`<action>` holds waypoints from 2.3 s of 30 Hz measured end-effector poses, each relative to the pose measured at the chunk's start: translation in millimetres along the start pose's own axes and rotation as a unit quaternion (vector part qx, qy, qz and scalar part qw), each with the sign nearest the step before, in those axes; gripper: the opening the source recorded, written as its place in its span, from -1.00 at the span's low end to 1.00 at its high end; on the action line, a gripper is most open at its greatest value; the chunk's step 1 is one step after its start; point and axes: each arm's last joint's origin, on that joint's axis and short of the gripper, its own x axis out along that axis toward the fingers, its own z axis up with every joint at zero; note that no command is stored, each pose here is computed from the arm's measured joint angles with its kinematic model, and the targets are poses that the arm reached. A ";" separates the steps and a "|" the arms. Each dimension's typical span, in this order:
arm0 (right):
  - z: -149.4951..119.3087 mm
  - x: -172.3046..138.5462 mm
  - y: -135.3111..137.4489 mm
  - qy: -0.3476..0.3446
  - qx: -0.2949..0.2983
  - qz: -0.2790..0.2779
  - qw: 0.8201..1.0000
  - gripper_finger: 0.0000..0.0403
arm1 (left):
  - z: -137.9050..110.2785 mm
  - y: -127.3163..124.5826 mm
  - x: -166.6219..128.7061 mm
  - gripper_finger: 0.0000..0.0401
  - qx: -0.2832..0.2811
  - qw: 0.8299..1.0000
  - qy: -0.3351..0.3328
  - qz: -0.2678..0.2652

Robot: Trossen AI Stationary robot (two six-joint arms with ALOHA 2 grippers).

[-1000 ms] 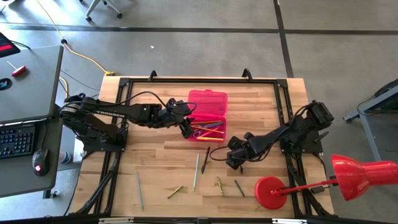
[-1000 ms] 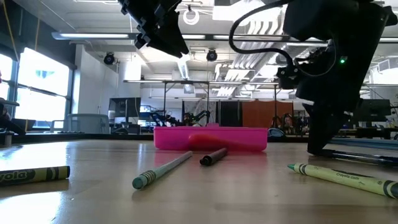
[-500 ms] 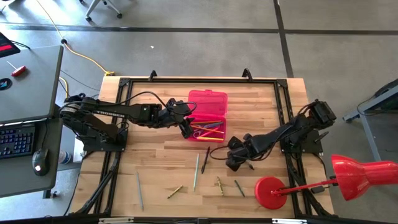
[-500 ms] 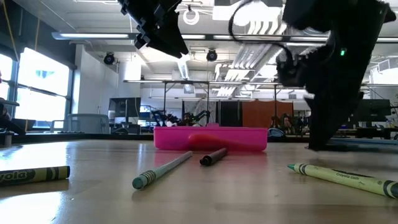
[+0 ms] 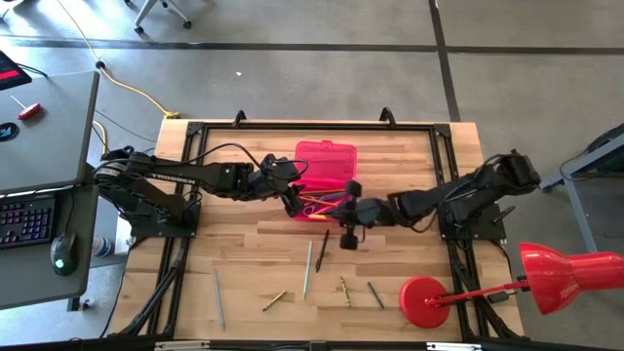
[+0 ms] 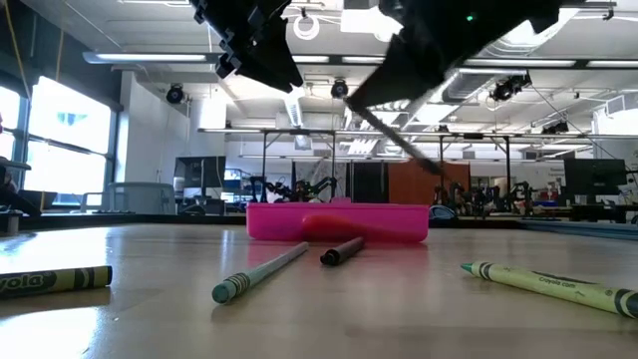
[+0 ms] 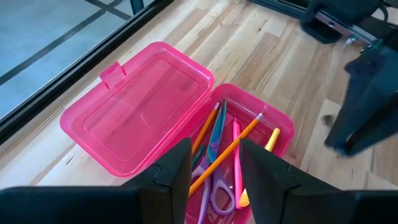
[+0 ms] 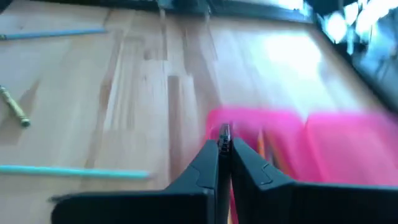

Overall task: Pick & place school supplies into a supply box
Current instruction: Put the right black pen into the pink supply box, then put the black pen into the pink supply box

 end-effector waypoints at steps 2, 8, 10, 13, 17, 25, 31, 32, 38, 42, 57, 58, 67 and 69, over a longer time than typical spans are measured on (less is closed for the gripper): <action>1.3 8.7 -8.8 -0.013 -0.042 -0.002 0.999 -0.97 | -0.1 -0.1 0.0 -0.17 -0.001 1.000 0.001 -0.002; -10.5 33.8 -36.3 0.014 -0.088 -0.027 0.996 -0.95 | -0.2 -0.1 0.0 -0.17 0.000 1.000 0.002 -0.002; -16.2 41.1 -41.8 0.025 -0.068 -0.012 0.997 -0.95 | -0.2 -0.1 0.0 -0.17 0.000 1.000 0.001 -0.002; -26.4 51.8 -47.2 0.046 -0.045 0.000 0.998 -0.95 | -0.2 -0.1 0.0 -0.17 0.000 1.000 0.002 -0.002; -35.6 59.8 -51.1 0.067 -0.044 -0.017 0.997 -0.91 | -0.2 -0.1 0.0 -0.17 0.001 1.000 0.002 -0.002; -31.2 61.0 -51.0 0.042 -0.028 -0.021 0.999 -0.65 | -0.3 0.0 0.0 -0.17 0.003 1.000 0.002 -0.001; -24.2 54.8 -38.2 0.021 -0.067 0.014 0.997 -0.52 | -1.0 0.3 0.0 -0.17 0.005 1.000 0.005 0.000; -24.9 53.9 -34.6 0.023 -0.084 0.036 0.996 -0.51 | -1.0 0.3 0.0 -0.17 0.005 1.000 0.005 0.000; -31.7 47.0 -2.0 0.021 -0.145 0.245 0.959 -0.54 | -1.3 -0.1 0.0 -0.17 0.005 1.000 0.009 -0.007; -35.0 44.1 19.3 0.006 -0.192 0.282 0.940 -0.57 | -1.3 -0.2 0.0 -0.17 0.005 1.000 0.009 -0.009; -65.0 82.3 41.5 -0.007 -0.200 0.315 0.928 -0.59 | -1.0 -0.6 0.0 -0.17 0.004 1.000 0.009 -0.013; -63.8 85.5 40.9 -0.004 -0.196 0.314 0.929 -0.59 | -1.0 -0.6 0.0 -0.17 0.004 1.000 0.009 -0.013; -58.8 110.9 47.1 0.107 -0.224 0.337 0.908 -0.59 | -1.4 -0.4 0.0 -0.17 0.005 1.000 0.011 -0.012; -55.8 111.7 48.3 0.115 -0.235 0.342 0.902 -0.59 | -1.4 -0.4 0.0 -0.17 0.005 1.000 0.011 -0.012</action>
